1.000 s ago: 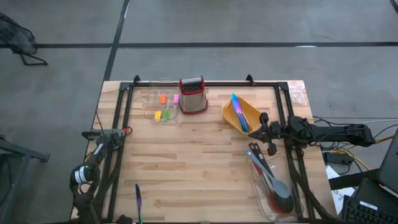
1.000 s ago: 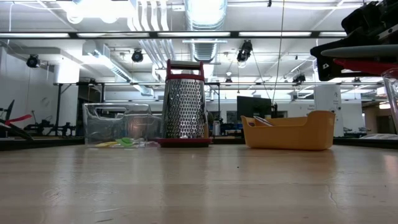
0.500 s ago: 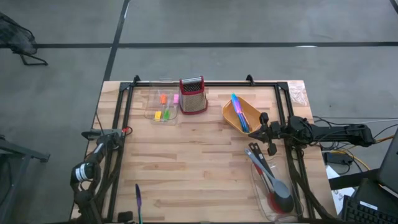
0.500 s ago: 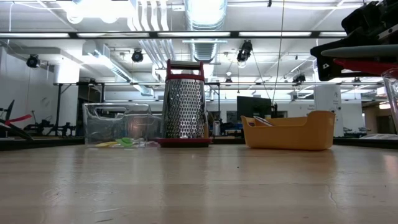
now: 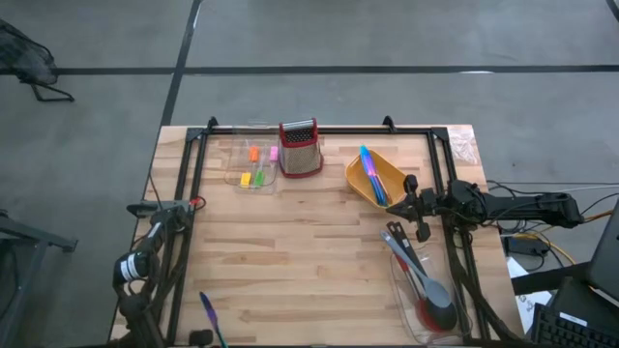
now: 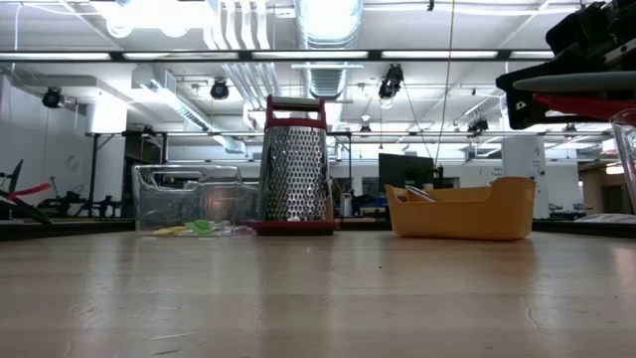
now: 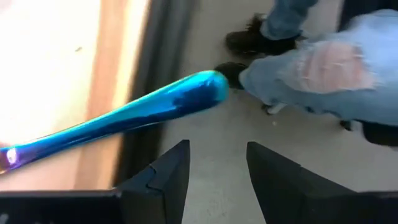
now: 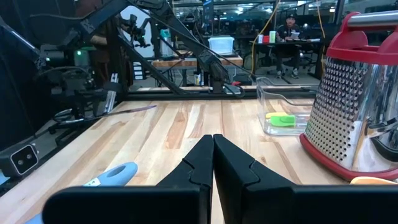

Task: Pick & Place Kitchen Items
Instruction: Put the blue table knife into the orange bin

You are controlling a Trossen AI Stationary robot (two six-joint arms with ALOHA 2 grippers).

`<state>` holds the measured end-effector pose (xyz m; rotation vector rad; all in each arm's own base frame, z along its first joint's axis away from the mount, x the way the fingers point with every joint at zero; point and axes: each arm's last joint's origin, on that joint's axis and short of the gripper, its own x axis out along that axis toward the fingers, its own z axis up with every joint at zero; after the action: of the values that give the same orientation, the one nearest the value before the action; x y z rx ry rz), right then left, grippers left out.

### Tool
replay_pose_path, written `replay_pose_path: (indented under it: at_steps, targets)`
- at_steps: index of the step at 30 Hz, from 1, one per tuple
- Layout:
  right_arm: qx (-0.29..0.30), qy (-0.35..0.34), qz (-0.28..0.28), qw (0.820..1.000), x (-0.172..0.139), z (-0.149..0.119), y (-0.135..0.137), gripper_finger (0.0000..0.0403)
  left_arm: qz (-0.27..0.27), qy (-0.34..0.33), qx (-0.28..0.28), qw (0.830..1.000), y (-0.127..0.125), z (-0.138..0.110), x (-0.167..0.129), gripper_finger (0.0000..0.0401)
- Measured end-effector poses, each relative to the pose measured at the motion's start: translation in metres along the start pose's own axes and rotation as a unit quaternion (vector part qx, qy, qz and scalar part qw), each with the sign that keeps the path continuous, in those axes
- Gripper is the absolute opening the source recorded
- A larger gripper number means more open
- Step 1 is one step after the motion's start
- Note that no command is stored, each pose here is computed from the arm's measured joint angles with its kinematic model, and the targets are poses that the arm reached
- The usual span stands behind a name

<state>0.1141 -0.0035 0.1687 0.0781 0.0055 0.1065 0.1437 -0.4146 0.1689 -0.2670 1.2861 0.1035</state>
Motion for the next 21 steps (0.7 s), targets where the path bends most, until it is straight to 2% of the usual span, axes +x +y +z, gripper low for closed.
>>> replay_pose_path:
  at_steps: [6,12,21]
  targets:
    - [0.000,0.000,0.000,1.000,0.000,0.000,0.000,0.0008,-0.039,-0.024,0.053,0.998,-0.016,0.011,-0.029,0.0165]
    - [0.000,0.000,0.000,1.000,0.000,0.000,0.000,0.0008,-0.019,-0.073,0.181,0.981,-0.014,0.017,-0.027,0.0165]
    - [0.000,0.000,0.000,1.000,0.000,0.000,0.000,0.0008,0.019,-0.041,0.197,0.979,0.001,0.013,-0.004,0.0165]
